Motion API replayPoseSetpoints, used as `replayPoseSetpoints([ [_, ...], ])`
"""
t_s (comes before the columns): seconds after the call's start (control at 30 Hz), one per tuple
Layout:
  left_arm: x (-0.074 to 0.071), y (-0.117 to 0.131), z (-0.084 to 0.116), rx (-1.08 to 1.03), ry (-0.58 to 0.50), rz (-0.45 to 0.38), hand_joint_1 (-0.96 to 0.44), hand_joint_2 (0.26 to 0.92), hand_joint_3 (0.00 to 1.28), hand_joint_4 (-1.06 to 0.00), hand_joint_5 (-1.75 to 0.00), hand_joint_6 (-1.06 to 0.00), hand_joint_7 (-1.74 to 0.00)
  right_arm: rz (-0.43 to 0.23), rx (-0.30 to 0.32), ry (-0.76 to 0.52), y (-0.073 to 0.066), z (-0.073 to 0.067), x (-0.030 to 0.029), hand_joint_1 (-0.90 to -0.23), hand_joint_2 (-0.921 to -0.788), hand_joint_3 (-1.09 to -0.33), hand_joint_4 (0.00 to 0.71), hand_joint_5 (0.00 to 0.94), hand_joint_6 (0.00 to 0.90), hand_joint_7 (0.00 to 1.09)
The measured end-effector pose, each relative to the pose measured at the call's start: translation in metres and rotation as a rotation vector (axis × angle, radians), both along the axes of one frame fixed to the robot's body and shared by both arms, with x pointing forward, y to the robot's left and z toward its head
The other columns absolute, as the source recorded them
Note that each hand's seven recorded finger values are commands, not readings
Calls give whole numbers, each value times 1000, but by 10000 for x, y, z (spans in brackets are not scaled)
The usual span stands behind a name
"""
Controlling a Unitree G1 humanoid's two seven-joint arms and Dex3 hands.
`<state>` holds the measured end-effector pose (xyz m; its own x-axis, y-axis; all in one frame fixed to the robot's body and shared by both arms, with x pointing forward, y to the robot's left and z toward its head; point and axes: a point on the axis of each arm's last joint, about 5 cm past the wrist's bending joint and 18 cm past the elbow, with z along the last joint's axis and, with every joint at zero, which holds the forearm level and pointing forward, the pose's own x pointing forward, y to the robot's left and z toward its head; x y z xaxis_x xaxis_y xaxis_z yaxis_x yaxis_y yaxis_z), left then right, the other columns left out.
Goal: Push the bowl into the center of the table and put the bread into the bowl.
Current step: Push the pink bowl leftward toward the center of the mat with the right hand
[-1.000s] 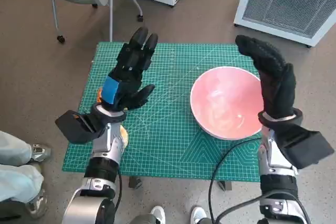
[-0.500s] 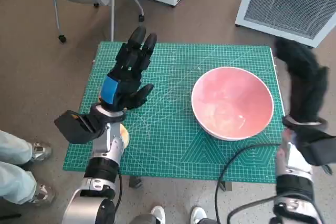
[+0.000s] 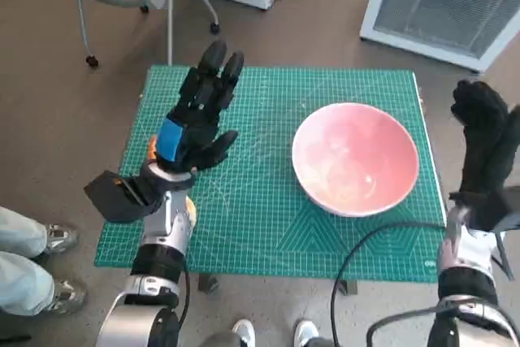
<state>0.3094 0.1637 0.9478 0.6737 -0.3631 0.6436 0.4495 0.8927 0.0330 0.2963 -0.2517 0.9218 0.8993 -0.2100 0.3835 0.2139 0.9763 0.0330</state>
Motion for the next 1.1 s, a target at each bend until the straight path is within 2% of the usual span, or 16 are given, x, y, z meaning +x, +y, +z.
replayPoseSetpoints([
  [0.2,0,1,1,-1,0,4,-666,921,389,-82,-6,-110,-105,7,76,100,87,-106,24,-587,-921,-906,111,2,40,421],
  [0.43,0,21,4,2,-1,9,-667,921,388,-83,-6,-115,-98,32,136,193,208,-190,53,-589,-921,-908,113,2,51,408],
  [0.63,-2,35,4,3,-1,13,-671,921,386,-86,-6,-119,-92,60,183,234,309,-206,94,-596,-921,-910,116,2,68,369],
  [0.97,-22,79,-14,2,1,28,-674,921,379,-90,-6,-128,-83,143,307,257,501,-213,163,-597,-921,-894,103,0,80,320],
  [1.1,-38,109,-29,2,3,38,-675,921,377,-92,-6,-131,-80,171,324,262,570,-202,188,-592,-921,-901,108,3,86,314],
])
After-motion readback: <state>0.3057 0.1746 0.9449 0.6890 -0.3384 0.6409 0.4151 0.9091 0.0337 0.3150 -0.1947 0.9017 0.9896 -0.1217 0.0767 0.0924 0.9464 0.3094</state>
